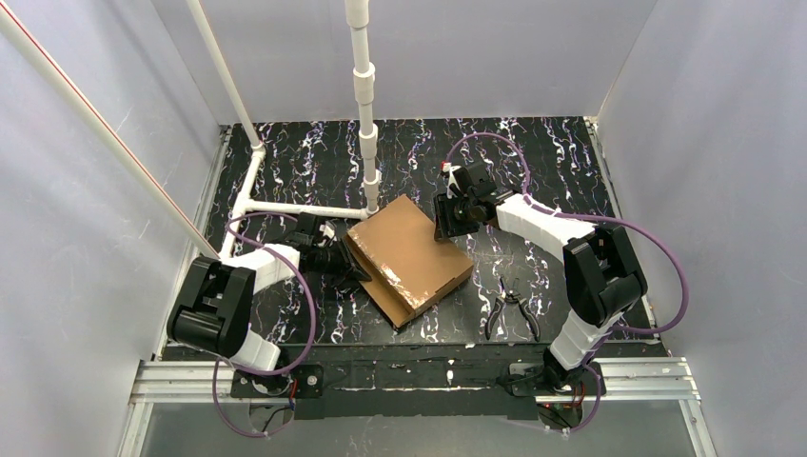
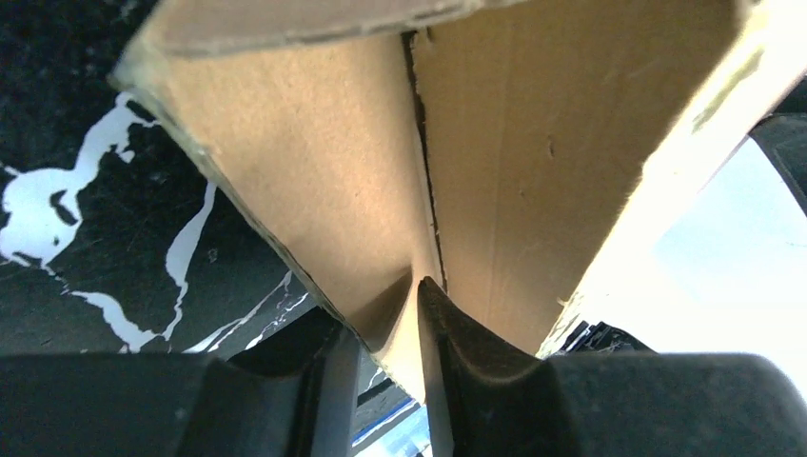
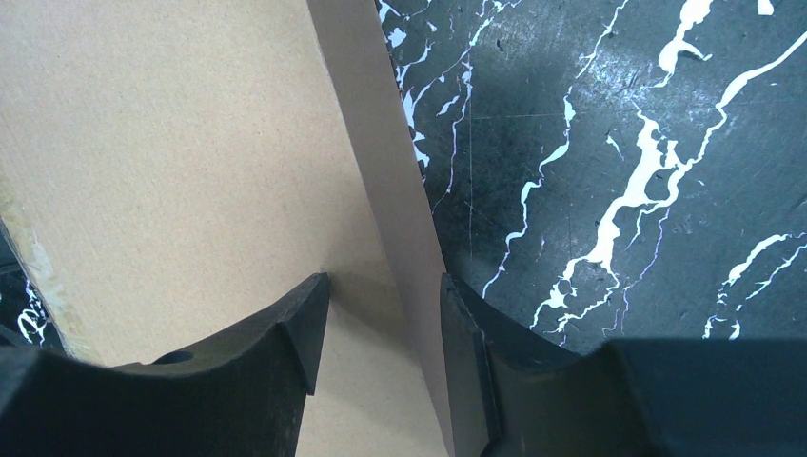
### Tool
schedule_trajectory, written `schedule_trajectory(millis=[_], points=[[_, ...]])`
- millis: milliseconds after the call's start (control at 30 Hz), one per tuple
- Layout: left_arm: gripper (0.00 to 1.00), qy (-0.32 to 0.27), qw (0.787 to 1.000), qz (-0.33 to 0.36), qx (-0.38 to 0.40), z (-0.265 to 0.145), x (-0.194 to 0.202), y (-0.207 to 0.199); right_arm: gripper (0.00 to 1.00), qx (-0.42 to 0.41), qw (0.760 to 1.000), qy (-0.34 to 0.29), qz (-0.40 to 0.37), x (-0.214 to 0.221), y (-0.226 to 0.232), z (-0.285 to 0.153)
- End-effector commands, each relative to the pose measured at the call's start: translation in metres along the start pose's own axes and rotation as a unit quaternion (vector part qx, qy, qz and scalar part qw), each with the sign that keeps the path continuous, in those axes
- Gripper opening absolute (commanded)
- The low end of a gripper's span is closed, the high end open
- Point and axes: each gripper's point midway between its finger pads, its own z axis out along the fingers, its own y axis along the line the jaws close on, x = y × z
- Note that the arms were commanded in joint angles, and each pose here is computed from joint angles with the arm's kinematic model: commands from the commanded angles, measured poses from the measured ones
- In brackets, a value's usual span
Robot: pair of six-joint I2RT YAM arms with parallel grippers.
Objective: Unpack the express box
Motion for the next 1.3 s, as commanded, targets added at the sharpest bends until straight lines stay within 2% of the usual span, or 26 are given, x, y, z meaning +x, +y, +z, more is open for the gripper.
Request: schedule_trajectory(millis=[0, 100, 233, 500, 633, 833, 867, 1067, 1267], points=[[0.23, -0.002, 0.999, -0.003, 0.034, 0.002, -0.001, -0.009, 0.54, 0.024, 1.0, 0.013, -0.006, 0.01, -0.013, 0.0], [0.2, 0.001, 0.999, -0.01, 0.045, 0.003, 0.002, -0.01, 0.54, 0.024, 1.0, 0.014, -0.006, 0.01, -0.013, 0.001], [0.26, 0.005, 0.998, -0.012, 0.055, 0.001, 0.009, -0.01, 0.54, 0.021, 1.0, 0.015, -0.006, 0.011, -0.012, 0.002], [0.02, -0.001, 0.998, 0.016, 0.059, -0.018, 0.013, -0.021, 0.57, 0.033, 0.999, 0.01, -0.01, 0.007, -0.015, -0.003], [0.0, -0.02, 0.997, 0.047, 0.053, -0.04, 0.017, -0.026, 0.66, 0.05, 0.998, 0.002, -0.024, 0.0, -0.019, -0.016], [0.0, -0.026, 0.993, 0.103, 0.053, -0.076, 0.03, -0.036, 0.95, 0.087, 0.995, -0.026, -0.045, -0.02, -0.02, -0.05], [0.0, -0.025, 0.992, 0.114, 0.054, -0.081, 0.032, -0.038, 0.98, 0.089, 0.994, -0.03, -0.049, -0.022, -0.018, -0.054], [0.0, -0.024, 0.985, 0.161, 0.062, -0.117, 0.038, -0.062, 0.98, 0.094, 0.991, -0.05, -0.084, -0.034, 0.009, -0.087], [0.0, 0.005, 0.987, 0.158, 0.033, -0.143, 0.044, -0.074, 0.98, 0.082, 0.99, -0.088, -0.073, -0.05, 0.04, -0.122]])
